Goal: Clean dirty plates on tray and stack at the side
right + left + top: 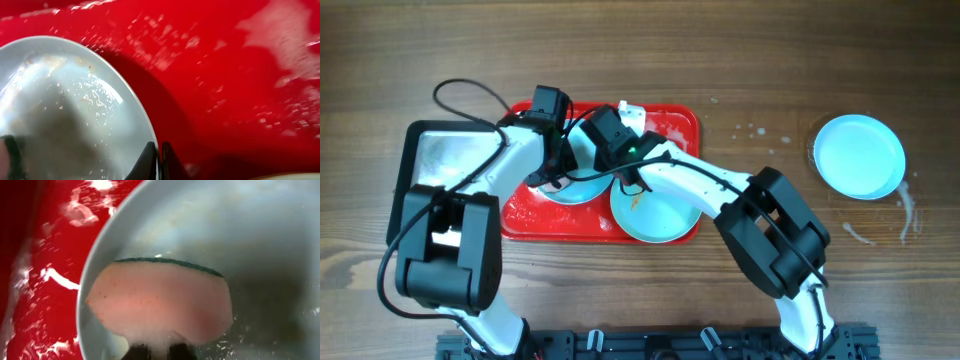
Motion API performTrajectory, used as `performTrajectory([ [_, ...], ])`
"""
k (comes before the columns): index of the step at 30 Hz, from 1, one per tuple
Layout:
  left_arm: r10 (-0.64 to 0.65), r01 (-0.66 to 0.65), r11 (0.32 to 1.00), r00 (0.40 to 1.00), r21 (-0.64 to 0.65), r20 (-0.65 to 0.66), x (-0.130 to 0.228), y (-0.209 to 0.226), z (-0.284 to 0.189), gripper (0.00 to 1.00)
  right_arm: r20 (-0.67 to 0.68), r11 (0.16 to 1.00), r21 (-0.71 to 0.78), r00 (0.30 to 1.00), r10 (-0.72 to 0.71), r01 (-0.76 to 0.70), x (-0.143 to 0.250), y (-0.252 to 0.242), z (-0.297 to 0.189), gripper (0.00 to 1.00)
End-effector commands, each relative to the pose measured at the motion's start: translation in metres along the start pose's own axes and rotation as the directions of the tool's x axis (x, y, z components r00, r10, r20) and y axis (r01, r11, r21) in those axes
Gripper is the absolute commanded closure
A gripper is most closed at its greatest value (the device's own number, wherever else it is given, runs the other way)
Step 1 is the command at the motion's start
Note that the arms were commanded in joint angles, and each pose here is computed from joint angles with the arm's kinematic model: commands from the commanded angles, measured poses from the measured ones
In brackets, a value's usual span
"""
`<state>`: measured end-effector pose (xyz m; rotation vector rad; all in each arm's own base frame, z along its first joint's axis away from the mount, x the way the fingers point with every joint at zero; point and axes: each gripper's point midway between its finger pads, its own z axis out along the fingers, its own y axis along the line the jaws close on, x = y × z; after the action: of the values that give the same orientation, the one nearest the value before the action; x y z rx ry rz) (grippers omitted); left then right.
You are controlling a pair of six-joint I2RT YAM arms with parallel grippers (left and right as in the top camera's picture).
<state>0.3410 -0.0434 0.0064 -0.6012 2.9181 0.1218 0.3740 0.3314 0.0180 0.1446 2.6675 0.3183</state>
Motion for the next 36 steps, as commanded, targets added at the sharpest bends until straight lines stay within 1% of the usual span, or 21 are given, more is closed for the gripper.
performTrajectory([
  [1,-0.29,0.285,0.934,0.957,-0.215,0.009,0.016,0.055,0.025,0.96,0.03,1.0,-0.003,0.999,0.023,-0.023,-0.01,0.002,0.001,0.96],
  [5,-0.339,0.342,0.918,0.939,-0.202,0.046,0.008,0.054,0.025,0.96,0.026,1.0,-0.006,0.999,0.023,-0.023,-0.009,0.002,0.001,0.96],
  [8,-0.342,0.344,0.919,0.939,-0.191,0.045,0.002,0.05,0.018,0.96,0.024,1.0,-0.008,0.999,0.023,-0.023,-0.009,0.003,0.001,0.96],
  [15,-0.331,0.317,0.914,0.944,-0.255,-0.012,-0.006,0.052,-0.024,0.96,0.02,1.0,-0.011,1.0,0.023,-0.022,-0.008,0.003,0.001,0.96],
  [21,-0.273,0.25,0.929,0.961,-0.273,-0.046,-0.015,0.051,-0.058,0.96,0.019,1.0,-0.012,1.0,0.023,-0.022,-0.008,0.003,0.001,0.96],
  [23,-0.272,0.246,0.928,0.961,-0.281,-0.054,-0.016,0.052,-0.067,0.96,0.019,1.0,-0.012,1.0,0.023,-0.023,-0.008,0.003,0.001,0.96],
  [29,-0.278,0.246,0.923,0.958,-0.296,-0.069,-0.015,0.057,-0.076,0.96,0.024,1.0,-0.015,0.999,-0.022,0.023,-0.009,0.004,0.001,0.96],
  [33,-0.321,0.285,0.91,0.944,-0.301,-0.076,-0.015,0.073,-0.085,0.96,0.071,0.996,-0.049,0.995,-0.075,0.078,-0.024,0.013,-0.012,0.95],
  [36,-0.358,0.329,0.91,0.931,-0.252,-0.078,-0.02,0.082,-0.094,0.96,0.142,0.99,-0.074,0.984,-0.108,0.12,-0.043,0.022,-0.037,0.96],
])
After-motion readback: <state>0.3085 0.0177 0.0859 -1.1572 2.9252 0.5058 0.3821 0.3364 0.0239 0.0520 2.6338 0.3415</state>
